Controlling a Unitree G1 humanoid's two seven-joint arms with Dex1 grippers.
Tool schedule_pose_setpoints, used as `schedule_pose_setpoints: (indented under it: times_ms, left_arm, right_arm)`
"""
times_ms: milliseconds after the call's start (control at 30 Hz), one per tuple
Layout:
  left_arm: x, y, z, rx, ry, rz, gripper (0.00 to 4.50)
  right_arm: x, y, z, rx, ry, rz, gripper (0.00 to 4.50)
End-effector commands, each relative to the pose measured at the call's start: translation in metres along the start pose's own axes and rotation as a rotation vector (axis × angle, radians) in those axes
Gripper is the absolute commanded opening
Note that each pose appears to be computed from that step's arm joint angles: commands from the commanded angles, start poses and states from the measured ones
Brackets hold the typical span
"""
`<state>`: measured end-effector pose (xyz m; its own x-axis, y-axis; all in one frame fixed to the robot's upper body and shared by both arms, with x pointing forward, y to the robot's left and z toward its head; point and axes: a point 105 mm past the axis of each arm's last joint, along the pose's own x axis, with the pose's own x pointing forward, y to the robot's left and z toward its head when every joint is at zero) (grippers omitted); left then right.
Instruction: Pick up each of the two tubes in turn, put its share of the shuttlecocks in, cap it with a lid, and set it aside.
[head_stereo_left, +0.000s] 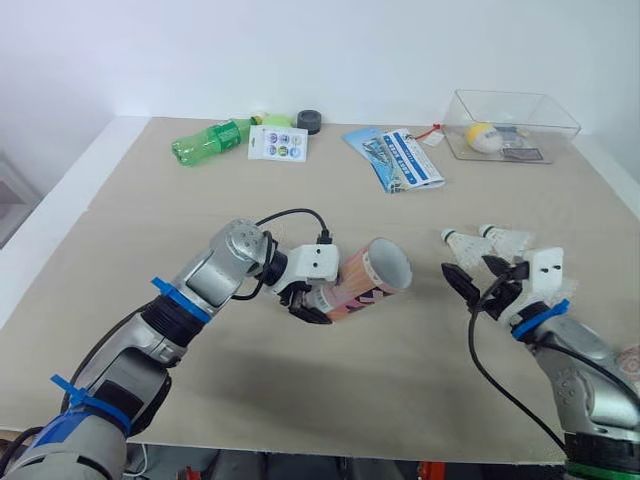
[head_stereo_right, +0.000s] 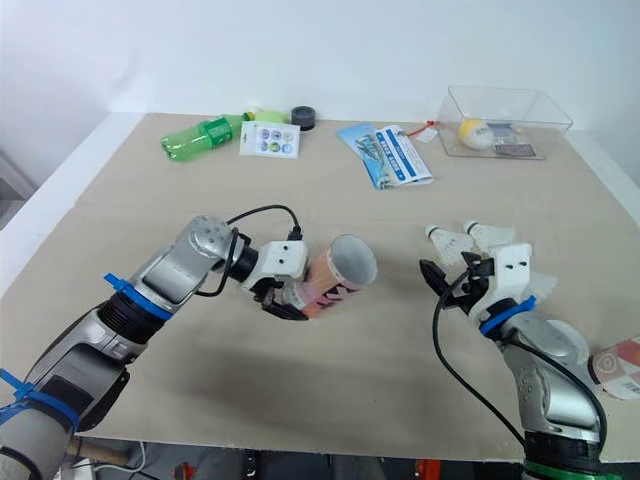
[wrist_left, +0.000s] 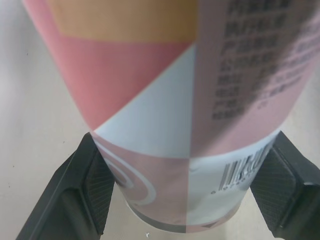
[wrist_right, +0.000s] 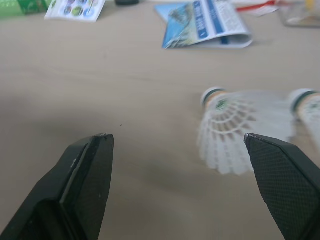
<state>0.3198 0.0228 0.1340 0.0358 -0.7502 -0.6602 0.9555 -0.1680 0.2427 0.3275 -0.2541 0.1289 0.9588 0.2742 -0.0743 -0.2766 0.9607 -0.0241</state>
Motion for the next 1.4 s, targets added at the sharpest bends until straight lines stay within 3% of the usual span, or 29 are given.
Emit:
schedule_pose_setpoints:
  times_ms: [33,267,367,600,633,900,1200,1400]
  left_arm:
    - [-0.004,0.003,0.006,0.005,0.006,0.033,3.44]
    - [-0.007,0.005,-0.001,0.003,0.045,0.071,3.44]
    - [-0.009,0.005,-0.001,-0.002,0.043,0.082,3.43]
    - [-0.011,0.005,-0.005,-0.013,0.049,0.094,3.43]
    - [-0.011,0.005,-0.005,-0.014,0.049,0.095,3.43]
    - [-0.013,0.013,-0.009,-0.033,0.047,0.106,3.43]
    - [-0.018,0.027,-0.007,-0.095,-0.009,0.083,3.43]
    - [-0.018,0.034,-0.006,-0.085,0.006,0.064,3.43]
  right_arm:
    - [0.013,-0.005,0.01,-0.041,-0.027,-0.008,4.5]
    - [0.036,-0.011,0.01,-0.04,-0.024,-0.035,4.5]
    - [0.041,-0.016,0.007,-0.049,-0.016,-0.059,3.65]
    - [0.048,-0.017,0.01,-0.051,-0.036,-0.062,0.37]
    - [0.048,-0.017,0.011,-0.051,-0.037,-0.059,0.08]
    - [0.045,-0.004,0.03,-0.143,-0.083,0.013,0.08]
    - [-0.016,0.075,0.129,-0.727,-0.286,0.635,0.08]
    - [-0.026,0.097,0.147,-1.015,-0.275,0.805,0.08]
